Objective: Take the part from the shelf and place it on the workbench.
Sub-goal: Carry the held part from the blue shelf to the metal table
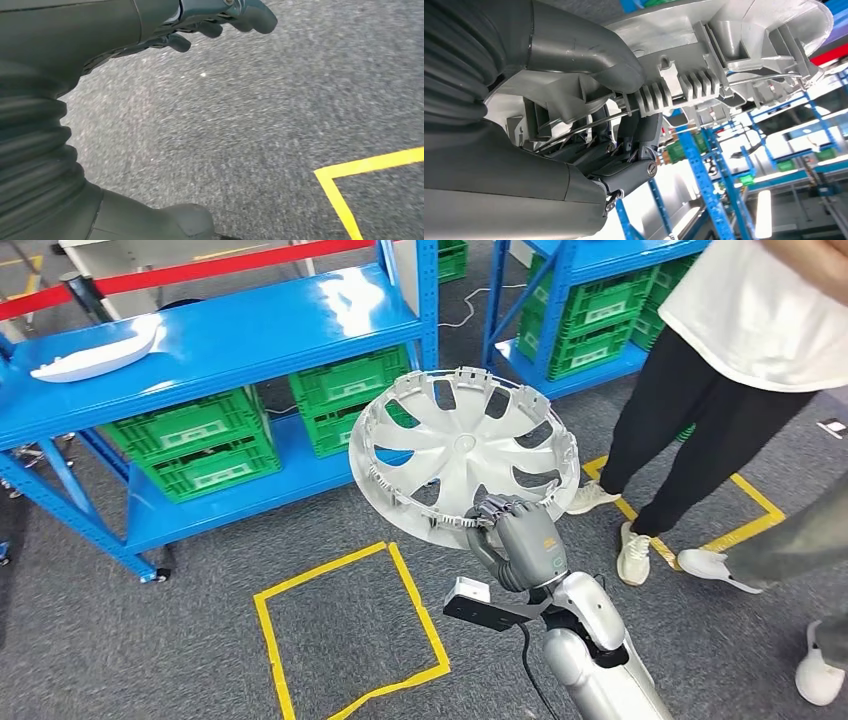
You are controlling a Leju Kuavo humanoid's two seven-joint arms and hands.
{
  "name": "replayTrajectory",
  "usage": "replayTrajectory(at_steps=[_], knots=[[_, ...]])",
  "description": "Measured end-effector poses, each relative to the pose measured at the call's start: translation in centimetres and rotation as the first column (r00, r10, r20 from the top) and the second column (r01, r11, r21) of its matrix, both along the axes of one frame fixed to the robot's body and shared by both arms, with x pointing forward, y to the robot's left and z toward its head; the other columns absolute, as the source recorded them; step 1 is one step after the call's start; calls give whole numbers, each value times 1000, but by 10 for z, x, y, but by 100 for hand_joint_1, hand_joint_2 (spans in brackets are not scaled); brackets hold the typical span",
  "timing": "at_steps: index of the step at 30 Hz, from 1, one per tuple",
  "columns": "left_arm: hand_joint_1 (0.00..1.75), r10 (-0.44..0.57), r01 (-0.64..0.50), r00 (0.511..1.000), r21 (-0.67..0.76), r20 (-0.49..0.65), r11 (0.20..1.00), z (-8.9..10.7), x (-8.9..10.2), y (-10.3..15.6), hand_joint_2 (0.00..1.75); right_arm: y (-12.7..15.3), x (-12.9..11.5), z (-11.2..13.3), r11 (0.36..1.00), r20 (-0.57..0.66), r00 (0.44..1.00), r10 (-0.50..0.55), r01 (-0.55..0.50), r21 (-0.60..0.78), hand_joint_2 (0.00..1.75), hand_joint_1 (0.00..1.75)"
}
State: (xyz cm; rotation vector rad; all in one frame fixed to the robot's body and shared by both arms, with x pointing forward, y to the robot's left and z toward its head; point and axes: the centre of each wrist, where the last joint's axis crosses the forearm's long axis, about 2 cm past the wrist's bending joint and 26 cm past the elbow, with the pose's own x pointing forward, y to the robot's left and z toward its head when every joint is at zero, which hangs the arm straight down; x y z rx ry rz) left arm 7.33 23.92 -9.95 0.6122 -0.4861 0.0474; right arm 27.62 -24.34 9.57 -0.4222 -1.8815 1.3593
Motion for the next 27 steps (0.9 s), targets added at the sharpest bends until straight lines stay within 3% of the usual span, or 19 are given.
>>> replayTrajectory(at_steps=[27], knots=[[0, 4, -4, 1000, 10, -9, 1000, -1, -1, 4, 175, 0, 1, 2, 1000, -28, 999, -19, 18, -17, 175, 175]])
